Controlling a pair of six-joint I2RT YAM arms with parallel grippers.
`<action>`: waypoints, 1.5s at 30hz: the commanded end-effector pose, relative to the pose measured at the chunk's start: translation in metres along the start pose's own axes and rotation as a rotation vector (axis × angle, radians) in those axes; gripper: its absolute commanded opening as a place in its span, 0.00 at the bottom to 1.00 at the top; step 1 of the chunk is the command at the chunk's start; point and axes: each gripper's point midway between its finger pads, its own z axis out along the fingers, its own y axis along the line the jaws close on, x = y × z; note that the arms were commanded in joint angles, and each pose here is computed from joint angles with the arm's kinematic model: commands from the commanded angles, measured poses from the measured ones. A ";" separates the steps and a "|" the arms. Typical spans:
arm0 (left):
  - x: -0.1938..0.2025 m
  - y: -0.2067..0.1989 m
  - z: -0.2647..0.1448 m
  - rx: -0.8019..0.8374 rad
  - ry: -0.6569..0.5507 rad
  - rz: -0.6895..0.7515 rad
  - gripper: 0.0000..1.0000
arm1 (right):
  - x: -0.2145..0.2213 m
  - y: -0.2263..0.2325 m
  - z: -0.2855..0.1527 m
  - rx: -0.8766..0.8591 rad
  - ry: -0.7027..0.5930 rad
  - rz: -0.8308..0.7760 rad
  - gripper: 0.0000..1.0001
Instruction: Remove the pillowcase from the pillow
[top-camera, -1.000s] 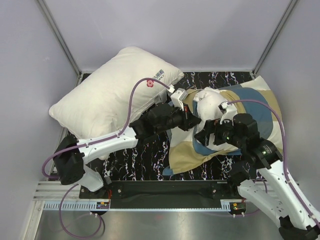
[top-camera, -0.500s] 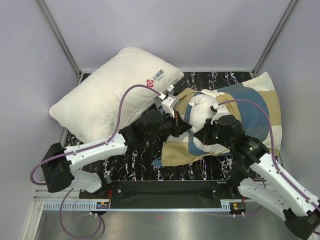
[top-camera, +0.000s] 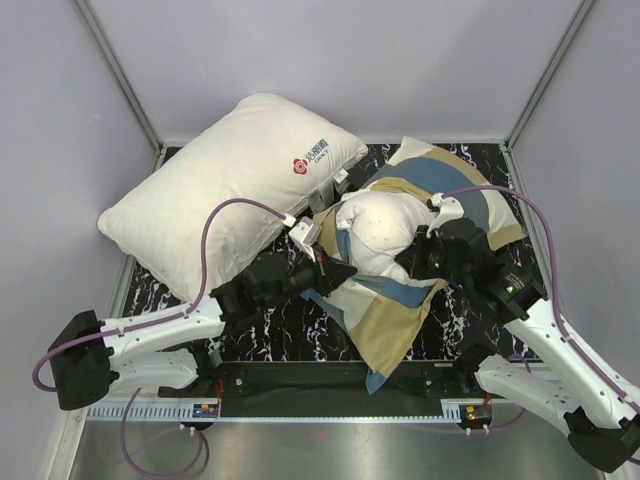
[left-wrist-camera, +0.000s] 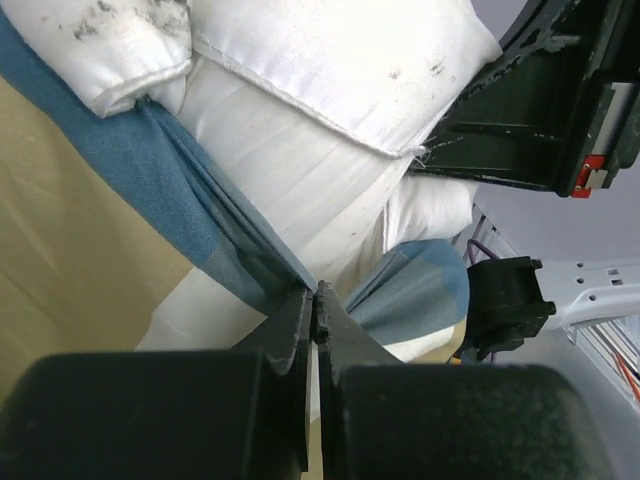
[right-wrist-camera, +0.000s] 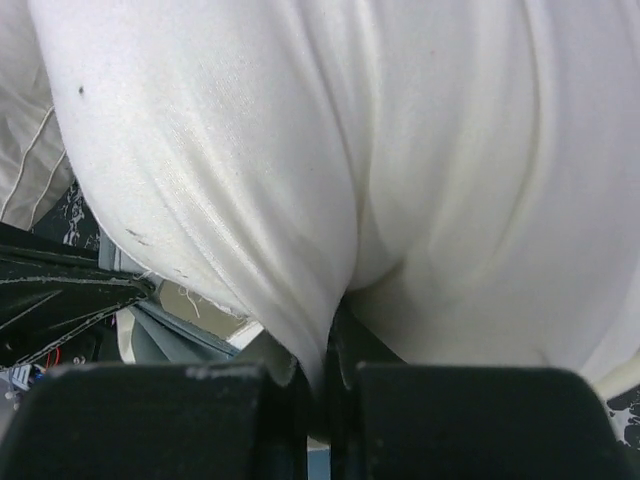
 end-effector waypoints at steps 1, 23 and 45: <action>0.019 0.002 -0.010 0.018 0.027 0.028 0.00 | -0.104 -0.024 -0.026 0.189 -0.406 0.086 0.00; 0.187 -0.088 0.044 0.259 0.348 0.087 0.00 | -0.230 0.051 -0.002 0.010 -0.655 0.129 0.00; 0.321 -0.044 0.024 0.143 0.641 0.270 0.00 | -0.326 0.062 -0.070 -0.003 -0.875 0.131 0.00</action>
